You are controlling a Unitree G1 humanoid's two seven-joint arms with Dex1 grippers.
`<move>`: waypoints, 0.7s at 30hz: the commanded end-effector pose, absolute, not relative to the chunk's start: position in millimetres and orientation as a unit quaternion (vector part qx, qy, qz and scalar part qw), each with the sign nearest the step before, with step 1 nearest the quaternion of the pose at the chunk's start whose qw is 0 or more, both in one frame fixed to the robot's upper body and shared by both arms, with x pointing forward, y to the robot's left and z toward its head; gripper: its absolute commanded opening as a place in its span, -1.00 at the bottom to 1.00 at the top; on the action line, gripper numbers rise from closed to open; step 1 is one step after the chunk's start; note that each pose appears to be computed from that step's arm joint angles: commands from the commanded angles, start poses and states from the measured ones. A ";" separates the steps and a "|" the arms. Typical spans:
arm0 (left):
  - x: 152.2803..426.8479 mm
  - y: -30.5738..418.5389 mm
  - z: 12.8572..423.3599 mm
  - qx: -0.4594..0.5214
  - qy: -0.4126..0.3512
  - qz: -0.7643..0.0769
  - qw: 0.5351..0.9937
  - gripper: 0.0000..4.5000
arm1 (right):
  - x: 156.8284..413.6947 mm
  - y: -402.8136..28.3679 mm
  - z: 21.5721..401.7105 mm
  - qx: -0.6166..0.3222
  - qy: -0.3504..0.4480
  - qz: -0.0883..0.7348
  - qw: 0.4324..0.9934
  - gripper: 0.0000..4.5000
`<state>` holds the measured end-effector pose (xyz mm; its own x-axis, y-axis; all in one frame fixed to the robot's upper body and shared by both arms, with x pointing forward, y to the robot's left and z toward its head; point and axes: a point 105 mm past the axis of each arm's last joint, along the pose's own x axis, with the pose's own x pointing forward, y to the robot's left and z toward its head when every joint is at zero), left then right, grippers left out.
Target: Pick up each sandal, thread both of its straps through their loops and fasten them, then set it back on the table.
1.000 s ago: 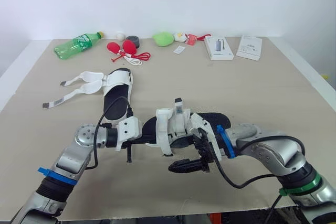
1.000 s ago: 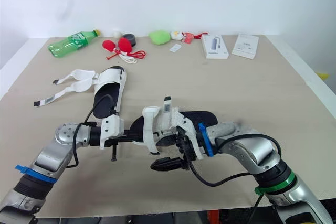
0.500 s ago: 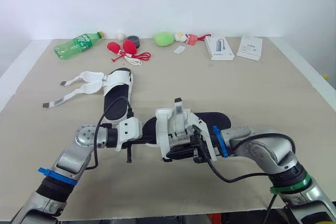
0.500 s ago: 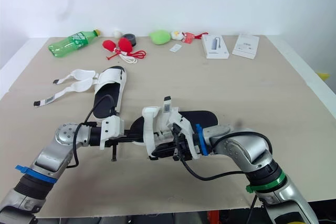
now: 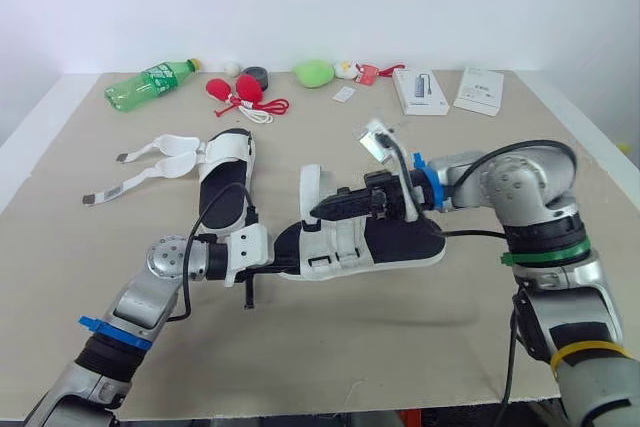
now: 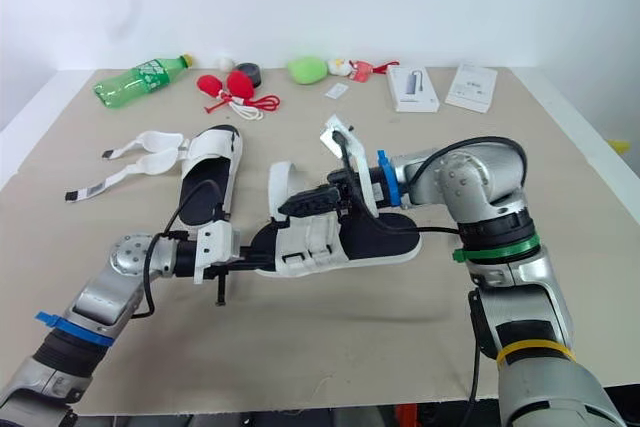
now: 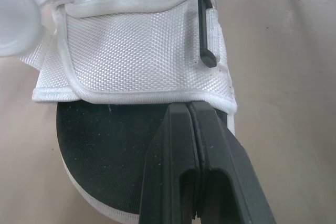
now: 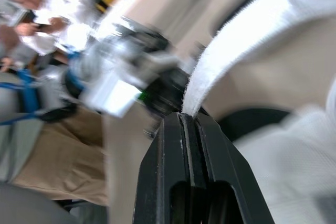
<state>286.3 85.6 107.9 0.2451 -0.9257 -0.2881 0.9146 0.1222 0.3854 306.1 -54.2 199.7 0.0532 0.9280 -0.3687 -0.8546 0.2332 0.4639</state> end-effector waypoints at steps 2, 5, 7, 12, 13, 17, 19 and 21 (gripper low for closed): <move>283.2 84.8 97.3 0.252 0.004 -0.616 0.746 -1.00 | 304.6 -52.2 196.5 0.046 0.330 0.615 0.715 -0.93; 281.8 86.2 95.9 0.253 0.006 -0.615 0.747 -1.00 | 303.6 -53.2 193.5 0.050 0.345 0.611 0.710 -0.93; 281.7 86.6 95.7 0.254 0.006 -0.614 0.747 -1.00 | 300.0 -53.9 189.5 0.056 0.358 0.611 0.704 -0.93; 281.6 86.6 95.3 0.256 0.006 -0.613 0.748 -1.00 | 293.1 -55.9 175.2 0.059 0.380 0.604 0.698 -0.93; 281.4 86.4 95.0 0.256 0.007 -0.613 0.747 -1.00 | 293.5 -56.5 173.4 0.059 0.381 0.602 0.700 -0.93; 280.6 86.3 93.9 0.257 0.009 -0.614 0.747 -1.00 | 299.2 -57.3 174.4 0.064 0.371 0.595 0.710 -0.93; 280.4 86.3 93.7 0.258 0.009 -0.614 0.746 -1.00 | 303.6 -57.1 176.1 0.065 0.365 0.590 0.717 -0.93; 280.2 86.3 93.6 0.258 0.009 -0.614 0.746 -1.00 | 307.3 -55.5 179.3 0.069 0.358 0.589 0.721 -0.93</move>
